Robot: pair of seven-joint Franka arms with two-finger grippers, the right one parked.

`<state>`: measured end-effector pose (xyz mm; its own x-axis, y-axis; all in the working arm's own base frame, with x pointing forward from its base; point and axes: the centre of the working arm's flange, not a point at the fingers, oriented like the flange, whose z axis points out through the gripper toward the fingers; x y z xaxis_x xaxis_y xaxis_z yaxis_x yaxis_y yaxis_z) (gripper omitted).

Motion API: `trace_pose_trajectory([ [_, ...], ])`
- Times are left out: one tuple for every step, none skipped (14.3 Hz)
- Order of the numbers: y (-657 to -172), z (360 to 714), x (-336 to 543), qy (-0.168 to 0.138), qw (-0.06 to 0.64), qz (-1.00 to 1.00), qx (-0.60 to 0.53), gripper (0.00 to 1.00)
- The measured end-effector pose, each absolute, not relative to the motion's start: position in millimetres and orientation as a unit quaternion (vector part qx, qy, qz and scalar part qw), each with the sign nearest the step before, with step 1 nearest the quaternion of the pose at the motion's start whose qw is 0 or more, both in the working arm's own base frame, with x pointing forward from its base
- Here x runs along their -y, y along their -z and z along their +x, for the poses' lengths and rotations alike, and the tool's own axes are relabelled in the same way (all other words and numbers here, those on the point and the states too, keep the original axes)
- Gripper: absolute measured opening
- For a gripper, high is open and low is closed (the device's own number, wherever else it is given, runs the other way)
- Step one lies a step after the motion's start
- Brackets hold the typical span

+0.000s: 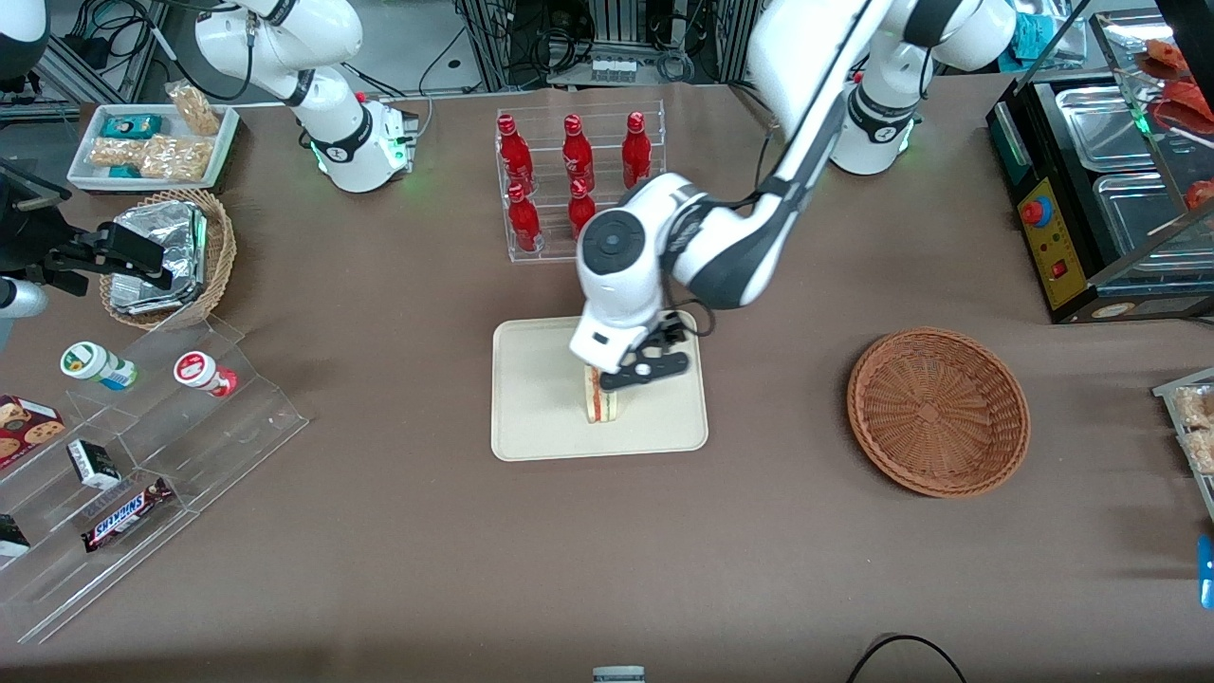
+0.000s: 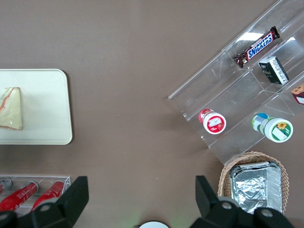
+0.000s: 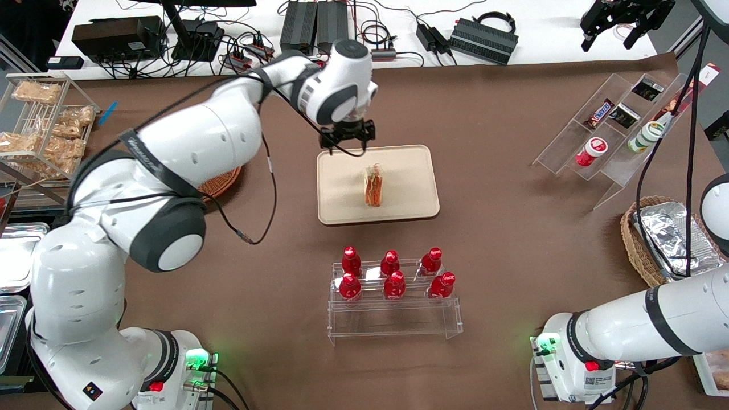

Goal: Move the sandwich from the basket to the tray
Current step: 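Raise the left gripper away from the sandwich on the tray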

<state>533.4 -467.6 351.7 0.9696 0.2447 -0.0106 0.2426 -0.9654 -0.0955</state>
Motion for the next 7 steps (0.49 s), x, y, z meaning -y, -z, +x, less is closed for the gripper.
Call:
trace_pose_trajectory([
  [-358.3, 542.7, 446.7, -0.016, 0.050, -0.991, 0.120, 1.00],
  [-361.8, 550.8, 423.6, -0.022, 0.052, -0.992, 0.111, 1.00],
  [-364.6, 557.5, 398.7, -0.029, 0.054, -0.993, 0.099, 1.00],
  [-368.1, 562.3, 373.3, -0.036, 0.055, -0.994, 0.086, 1.00],
  [-373.9, 565.7, 346.2, -0.042, 0.054, -0.995, 0.072, 1.00],
  [-381.9, 567.0, 320.2, -0.048, 0.052, -0.996, 0.057, 1.00],
  [-391.6, 565.6, 295.4, -0.056, 0.052, -0.996, 0.040, 1.00],
])
